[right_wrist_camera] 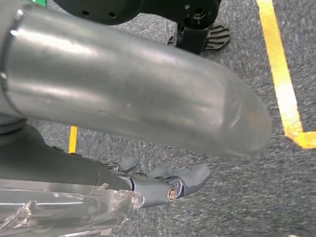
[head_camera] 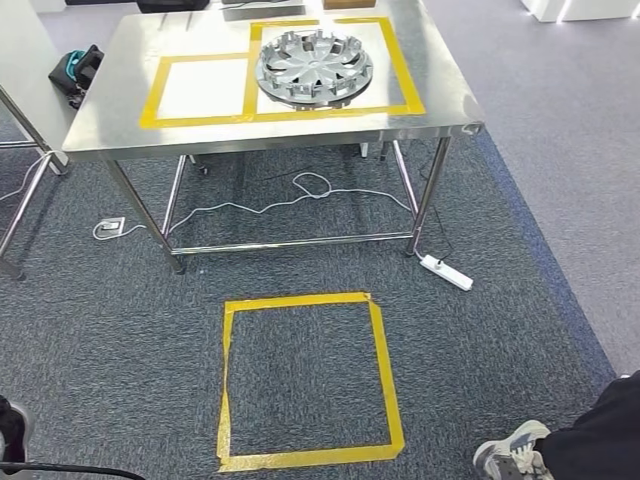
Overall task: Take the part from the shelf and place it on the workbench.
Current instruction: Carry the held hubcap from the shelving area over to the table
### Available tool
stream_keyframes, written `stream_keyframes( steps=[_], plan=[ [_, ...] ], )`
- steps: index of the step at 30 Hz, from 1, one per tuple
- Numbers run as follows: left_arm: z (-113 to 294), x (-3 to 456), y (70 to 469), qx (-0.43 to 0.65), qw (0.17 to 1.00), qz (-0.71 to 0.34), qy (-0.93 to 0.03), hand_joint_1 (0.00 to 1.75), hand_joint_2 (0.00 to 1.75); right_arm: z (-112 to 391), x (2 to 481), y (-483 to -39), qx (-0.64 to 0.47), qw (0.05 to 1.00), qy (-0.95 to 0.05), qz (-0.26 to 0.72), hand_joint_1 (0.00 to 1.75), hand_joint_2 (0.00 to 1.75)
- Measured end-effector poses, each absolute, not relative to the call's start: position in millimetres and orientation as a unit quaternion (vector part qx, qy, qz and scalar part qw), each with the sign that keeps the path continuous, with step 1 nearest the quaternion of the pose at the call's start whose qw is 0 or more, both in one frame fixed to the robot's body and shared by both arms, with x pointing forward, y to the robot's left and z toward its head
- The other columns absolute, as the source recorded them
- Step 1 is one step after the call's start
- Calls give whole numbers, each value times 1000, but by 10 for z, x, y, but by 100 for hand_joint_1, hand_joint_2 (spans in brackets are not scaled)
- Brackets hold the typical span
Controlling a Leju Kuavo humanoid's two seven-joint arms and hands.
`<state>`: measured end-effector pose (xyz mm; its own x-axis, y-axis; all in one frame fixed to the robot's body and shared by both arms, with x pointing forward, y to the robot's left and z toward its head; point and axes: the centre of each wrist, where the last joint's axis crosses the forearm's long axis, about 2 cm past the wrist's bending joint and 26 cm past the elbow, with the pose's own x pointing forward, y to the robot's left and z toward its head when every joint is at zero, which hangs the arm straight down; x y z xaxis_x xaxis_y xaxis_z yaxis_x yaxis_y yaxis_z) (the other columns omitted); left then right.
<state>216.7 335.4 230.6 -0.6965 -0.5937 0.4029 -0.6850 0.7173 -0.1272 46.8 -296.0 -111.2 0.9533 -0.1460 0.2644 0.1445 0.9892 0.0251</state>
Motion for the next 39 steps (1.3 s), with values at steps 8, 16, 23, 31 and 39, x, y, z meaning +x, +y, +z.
stream_keyframes(
  steps=[8, 16, 23, 31, 39],
  plan=[
    [2289, 2163, 3334, 326, 179, 118, -921, 175, 175, -1113, 460, -2959, 2, 989, -133, -71, 0, 0],
    [2270, 2164, 3318, 312, 186, 103, -926, 175, 175, -1113, 462, -2952, 3, 988, -136, -68, 0, 0],
    [2274, 2173, 3321, 312, 185, 102, -926, 175, 175, -1112, 475, -2933, 5, 988, -137, -67, 0, 0],
    [2269, 2179, 3323, 318, 185, 108, -924, 175, 175, -1115, 445, -2918, 8, 989, -131, -66, 0, 0],
    [2275, 2187, 3323, 324, 182, 107, -922, 175, 175, -1114, 450, -2832, 17, 989, -131, -67, 0, 0]
  ],
)
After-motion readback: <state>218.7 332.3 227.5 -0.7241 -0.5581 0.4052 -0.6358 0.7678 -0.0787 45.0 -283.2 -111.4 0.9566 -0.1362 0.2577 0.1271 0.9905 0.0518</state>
